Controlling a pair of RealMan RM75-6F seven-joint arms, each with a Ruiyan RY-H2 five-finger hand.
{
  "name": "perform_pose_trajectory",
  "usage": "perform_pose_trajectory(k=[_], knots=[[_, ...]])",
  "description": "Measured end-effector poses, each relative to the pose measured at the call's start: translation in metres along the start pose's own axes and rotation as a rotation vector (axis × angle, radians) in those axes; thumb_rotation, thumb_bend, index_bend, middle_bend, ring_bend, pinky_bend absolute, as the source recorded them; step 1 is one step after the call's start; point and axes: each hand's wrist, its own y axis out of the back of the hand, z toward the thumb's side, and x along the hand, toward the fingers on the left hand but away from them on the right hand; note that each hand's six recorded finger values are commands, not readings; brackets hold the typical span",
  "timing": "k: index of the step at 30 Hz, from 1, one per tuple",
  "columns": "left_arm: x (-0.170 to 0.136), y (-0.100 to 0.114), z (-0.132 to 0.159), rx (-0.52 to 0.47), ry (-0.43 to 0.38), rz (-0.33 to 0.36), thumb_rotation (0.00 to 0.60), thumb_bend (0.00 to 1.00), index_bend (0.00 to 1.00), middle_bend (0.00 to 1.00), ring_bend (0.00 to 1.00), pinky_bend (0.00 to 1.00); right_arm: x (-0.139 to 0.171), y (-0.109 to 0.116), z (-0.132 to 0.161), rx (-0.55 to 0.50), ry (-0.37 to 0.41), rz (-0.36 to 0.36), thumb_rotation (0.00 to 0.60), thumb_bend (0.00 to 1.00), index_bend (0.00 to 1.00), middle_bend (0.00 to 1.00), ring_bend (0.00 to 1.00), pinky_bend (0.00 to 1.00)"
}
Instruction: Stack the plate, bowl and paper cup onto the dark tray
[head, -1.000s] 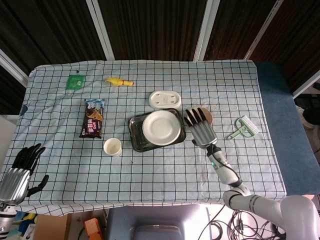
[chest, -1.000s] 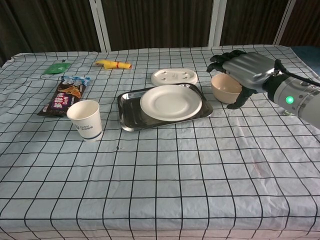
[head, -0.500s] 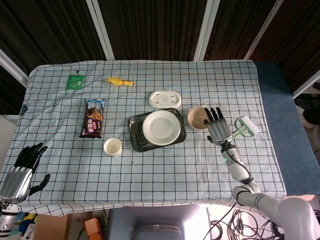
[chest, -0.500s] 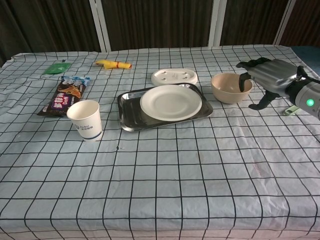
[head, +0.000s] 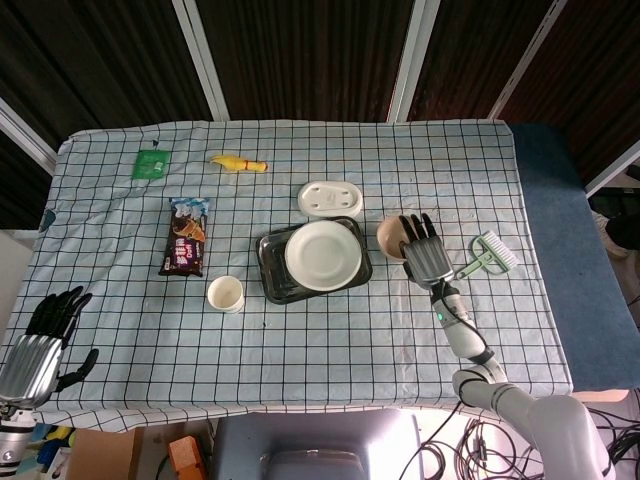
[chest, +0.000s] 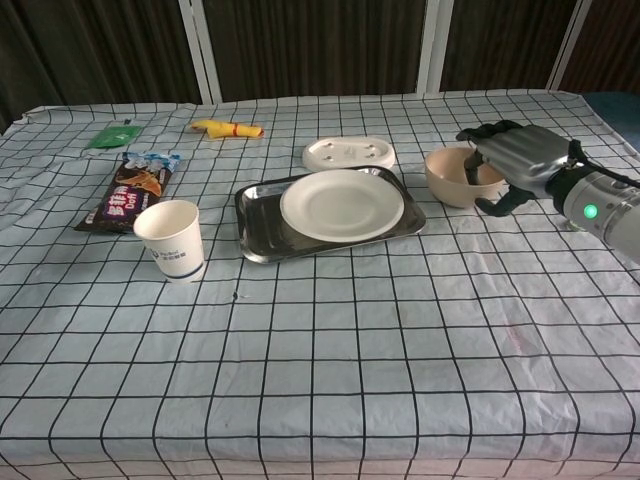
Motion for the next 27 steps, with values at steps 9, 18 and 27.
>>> perform_pose_trajectory(k=[9, 18, 27], knots=[[-0.001, 0.001, 0.0, -0.006, -0.004, 0.004, 0.6, 0.36, 0.0, 0.0, 0.0, 0.02, 0.003, 0.017, 0.004, -0.02, 0.014, -0.092, 0.6, 0.44, 0.7, 0.1, 0.0, 0.0], [0.003, 0.0, 0.002, -0.006, -0.011, 0.004, 0.6, 0.36, 0.0, 0.0, 0.0, 0.02, -0.001, 0.054, 0.051, -0.063, 0.113, -0.215, 0.6, 0.45, 0.69, 0.12, 0.0, 0.0], [0.0, 0.001, 0.002, -0.004, -0.008, 0.006, 0.6, 0.36, 0.0, 0.0, 0.0, 0.02, -0.013, 0.057, 0.12, -0.067, 0.182, -0.192, 0.6, 0.45, 0.69, 0.12, 0.0, 0.0]])
